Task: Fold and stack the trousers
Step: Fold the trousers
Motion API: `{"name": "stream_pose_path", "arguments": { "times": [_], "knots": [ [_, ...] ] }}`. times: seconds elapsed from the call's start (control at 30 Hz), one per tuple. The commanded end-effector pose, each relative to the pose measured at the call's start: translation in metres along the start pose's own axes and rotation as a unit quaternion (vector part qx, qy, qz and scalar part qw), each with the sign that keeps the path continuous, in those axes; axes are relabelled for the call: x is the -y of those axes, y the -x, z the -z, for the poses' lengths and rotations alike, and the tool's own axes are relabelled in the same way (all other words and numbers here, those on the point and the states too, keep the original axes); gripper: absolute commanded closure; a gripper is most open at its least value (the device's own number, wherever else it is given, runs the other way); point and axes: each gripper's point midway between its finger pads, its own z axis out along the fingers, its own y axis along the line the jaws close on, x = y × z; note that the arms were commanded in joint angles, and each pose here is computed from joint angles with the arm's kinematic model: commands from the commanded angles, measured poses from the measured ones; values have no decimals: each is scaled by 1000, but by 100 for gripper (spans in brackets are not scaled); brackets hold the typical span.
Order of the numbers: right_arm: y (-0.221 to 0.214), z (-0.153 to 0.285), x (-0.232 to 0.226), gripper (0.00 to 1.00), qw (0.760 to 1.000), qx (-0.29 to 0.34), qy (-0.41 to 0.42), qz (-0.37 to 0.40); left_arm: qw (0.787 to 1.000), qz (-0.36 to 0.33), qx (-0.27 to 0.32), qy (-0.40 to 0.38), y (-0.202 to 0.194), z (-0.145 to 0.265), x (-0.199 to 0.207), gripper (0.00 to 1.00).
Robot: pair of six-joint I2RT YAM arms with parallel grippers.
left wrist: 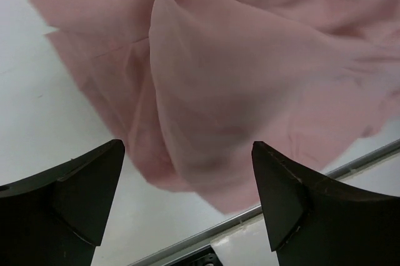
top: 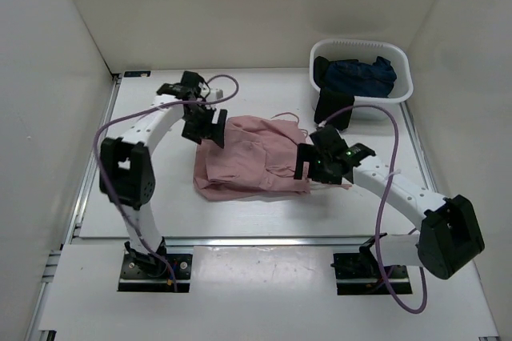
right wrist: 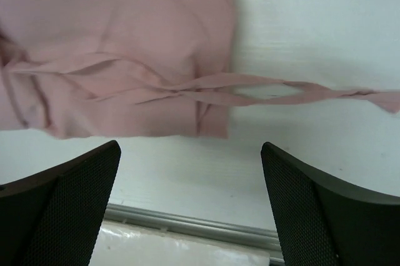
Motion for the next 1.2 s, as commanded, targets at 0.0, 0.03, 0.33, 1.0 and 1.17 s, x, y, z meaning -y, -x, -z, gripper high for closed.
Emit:
{"name": "stream_pose_path", "arguments": {
  "times": [0.0,0.03,0.33,1.0,1.17],
  "knots": [
    [-3,-11,-2,2,996,6,69,-57,999,0,-34,0,-2,-28,-1,5],
    [5,-15,-3,2,993,18,94,-71,999,-4,-45,-2,-5,-36,2,5],
    [-35,-52,-26,21,972,-62,210,-89,992,15,-106,-71,-42,-48,25,71],
    [-52,-39,-36,100,964,-79,252,-39,990,33,-130,32,-124,-32,-21,79],
    [-81,-26,-44,98,958,-116,261,-5,991,48,-111,53,-118,-33,-40,77]
  ]
}}
